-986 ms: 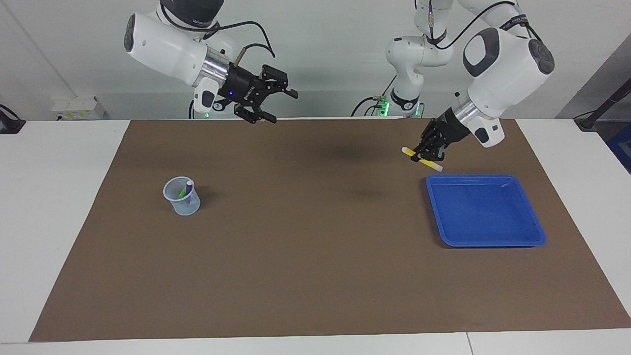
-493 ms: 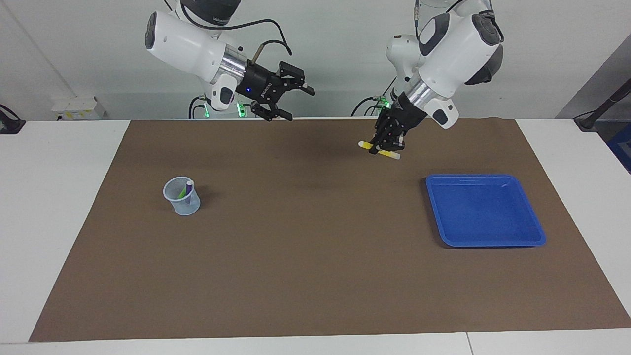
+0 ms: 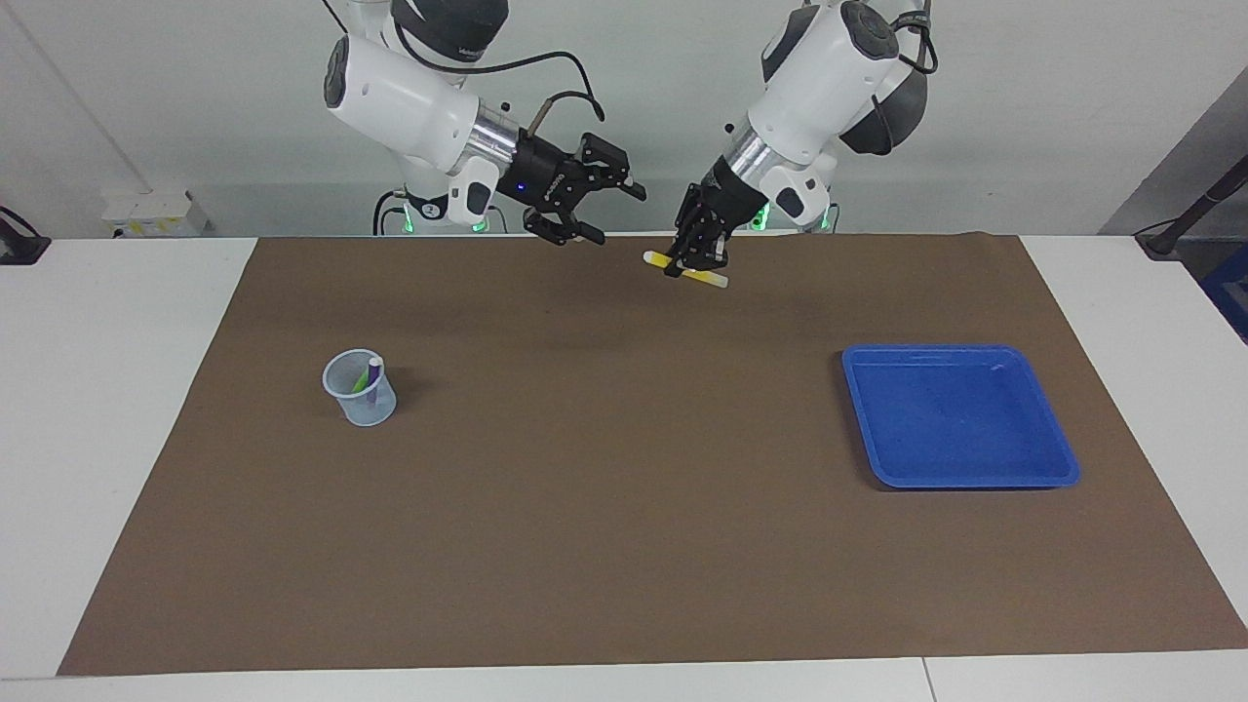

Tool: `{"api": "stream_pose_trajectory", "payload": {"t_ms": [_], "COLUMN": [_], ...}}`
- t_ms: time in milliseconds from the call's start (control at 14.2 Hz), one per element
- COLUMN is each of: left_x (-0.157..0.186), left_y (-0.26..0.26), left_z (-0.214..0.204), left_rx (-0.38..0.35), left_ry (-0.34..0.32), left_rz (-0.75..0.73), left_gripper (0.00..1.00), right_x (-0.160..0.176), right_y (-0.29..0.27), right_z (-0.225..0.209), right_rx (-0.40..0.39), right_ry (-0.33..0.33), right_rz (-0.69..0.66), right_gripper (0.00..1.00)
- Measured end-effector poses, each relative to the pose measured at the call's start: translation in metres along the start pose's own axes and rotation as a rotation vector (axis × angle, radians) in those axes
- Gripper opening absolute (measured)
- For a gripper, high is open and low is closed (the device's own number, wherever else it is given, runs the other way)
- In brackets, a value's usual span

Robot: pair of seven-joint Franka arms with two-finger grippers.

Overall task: Transfer and insert pens with both arms
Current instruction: 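Bring the yellow pen toward the right gripper with the left gripper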

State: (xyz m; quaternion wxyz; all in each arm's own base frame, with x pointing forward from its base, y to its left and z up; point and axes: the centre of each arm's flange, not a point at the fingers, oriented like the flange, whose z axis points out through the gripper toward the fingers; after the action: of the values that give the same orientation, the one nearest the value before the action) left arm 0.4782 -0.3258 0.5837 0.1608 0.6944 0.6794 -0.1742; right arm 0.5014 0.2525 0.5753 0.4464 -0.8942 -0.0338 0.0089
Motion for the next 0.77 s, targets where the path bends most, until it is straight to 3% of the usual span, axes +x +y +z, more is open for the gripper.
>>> {"api": "stream_pose_trajectory", "payload": {"t_ms": [141, 211, 352, 704, 775], "left_x": [-0.011, -0.017, -0.027, -0.028, -0.029], "left_y": [-0.011, -0.017, -0.028, -0.032, -0.033], "left_z": [0.001, 0.003, 0.005, 0.002, 0.001], "left_rx": [0.006, 0.011, 0.019, 0.017, 0.016], "left_ry": [-0.003, -0.003, -0.004, -0.006, -0.007], "left_rz": [0.023, 0.036, 0.054, 0.059, 0.061], "left_gripper": [0.17, 0.17, 0.17, 0.17, 0.17], "right_x": [0.002, 0.003, 0.003, 0.003, 0.003], "right_y": [0.005, 0.007, 0.008, 0.009, 0.009], "right_z": [0.003, 0.004, 0.005, 0.005, 0.005], "right_rx": [-0.008, -0.012, -0.016, -0.017, -0.017], "right_ry": [-0.006, -0.009, -0.011, -0.011, -0.011], "right_rz": [0.005, 0.006, 0.008, 0.008, 0.007], "right_gripper": [0.90, 0.81, 0.80, 0.59, 0.59]}}
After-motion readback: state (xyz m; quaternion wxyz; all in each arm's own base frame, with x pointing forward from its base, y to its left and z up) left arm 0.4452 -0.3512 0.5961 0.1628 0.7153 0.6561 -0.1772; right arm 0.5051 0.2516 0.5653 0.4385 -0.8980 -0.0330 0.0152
